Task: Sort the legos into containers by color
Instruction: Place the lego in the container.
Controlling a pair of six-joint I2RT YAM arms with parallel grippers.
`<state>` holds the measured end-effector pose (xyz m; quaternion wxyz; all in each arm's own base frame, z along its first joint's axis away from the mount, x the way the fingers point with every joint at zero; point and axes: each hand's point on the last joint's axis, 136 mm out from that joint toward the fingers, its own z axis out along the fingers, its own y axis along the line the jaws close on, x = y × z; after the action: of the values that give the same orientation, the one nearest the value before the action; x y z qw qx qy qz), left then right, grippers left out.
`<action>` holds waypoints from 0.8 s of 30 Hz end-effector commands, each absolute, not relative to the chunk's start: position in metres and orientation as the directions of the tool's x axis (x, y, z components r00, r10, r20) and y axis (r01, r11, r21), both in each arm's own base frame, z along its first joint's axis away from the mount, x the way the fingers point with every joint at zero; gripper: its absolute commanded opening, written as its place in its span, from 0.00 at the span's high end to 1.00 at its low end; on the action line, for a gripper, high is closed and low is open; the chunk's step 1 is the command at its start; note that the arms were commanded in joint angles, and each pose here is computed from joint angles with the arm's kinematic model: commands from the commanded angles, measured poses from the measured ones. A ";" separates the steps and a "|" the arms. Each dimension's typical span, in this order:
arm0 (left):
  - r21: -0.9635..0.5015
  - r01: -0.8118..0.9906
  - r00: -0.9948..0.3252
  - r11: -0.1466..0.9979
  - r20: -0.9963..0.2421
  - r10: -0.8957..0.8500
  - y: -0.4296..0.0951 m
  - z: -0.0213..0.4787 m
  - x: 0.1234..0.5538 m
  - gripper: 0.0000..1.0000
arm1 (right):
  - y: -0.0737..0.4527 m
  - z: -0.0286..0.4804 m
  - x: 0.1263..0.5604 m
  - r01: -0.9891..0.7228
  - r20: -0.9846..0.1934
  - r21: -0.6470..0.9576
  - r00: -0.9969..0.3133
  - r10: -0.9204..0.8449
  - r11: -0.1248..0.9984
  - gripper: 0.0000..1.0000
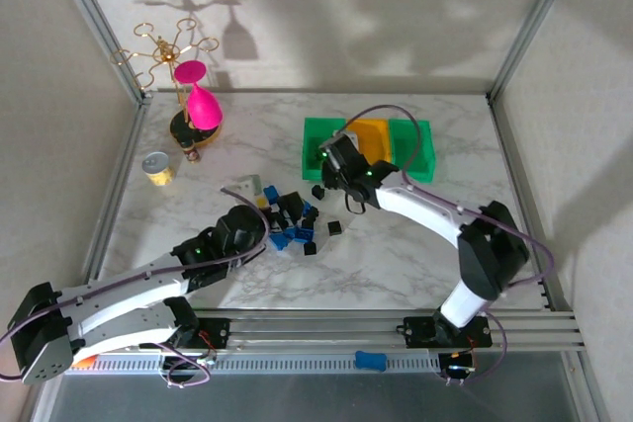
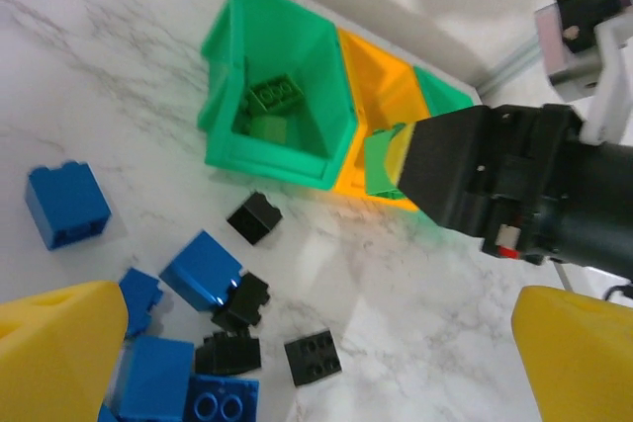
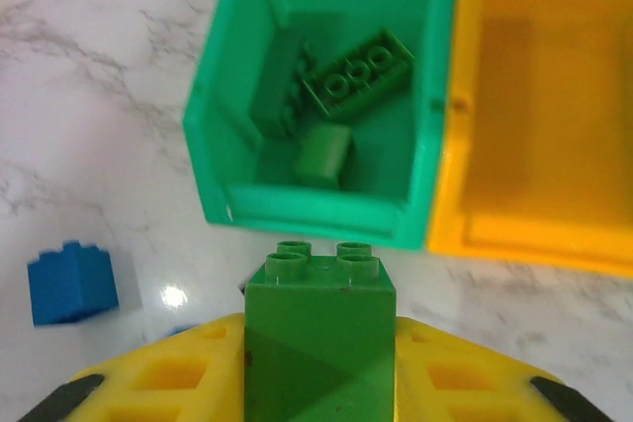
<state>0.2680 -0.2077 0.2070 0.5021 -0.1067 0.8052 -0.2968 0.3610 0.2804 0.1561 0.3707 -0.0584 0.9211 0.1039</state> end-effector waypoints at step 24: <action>-0.574 0.073 -0.420 0.816 -0.760 -0.496 -0.175 0.216 0.302 0.00 | 0.316 0.095 0.486 -0.199 -0.733 0.037 -0.672 -0.109 0.979 0.61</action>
<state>0.3006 -0.1769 0.2141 0.5185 -0.1270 0.8022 -0.2675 0.4734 0.3181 0.0916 0.3841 -0.0868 0.9171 0.0621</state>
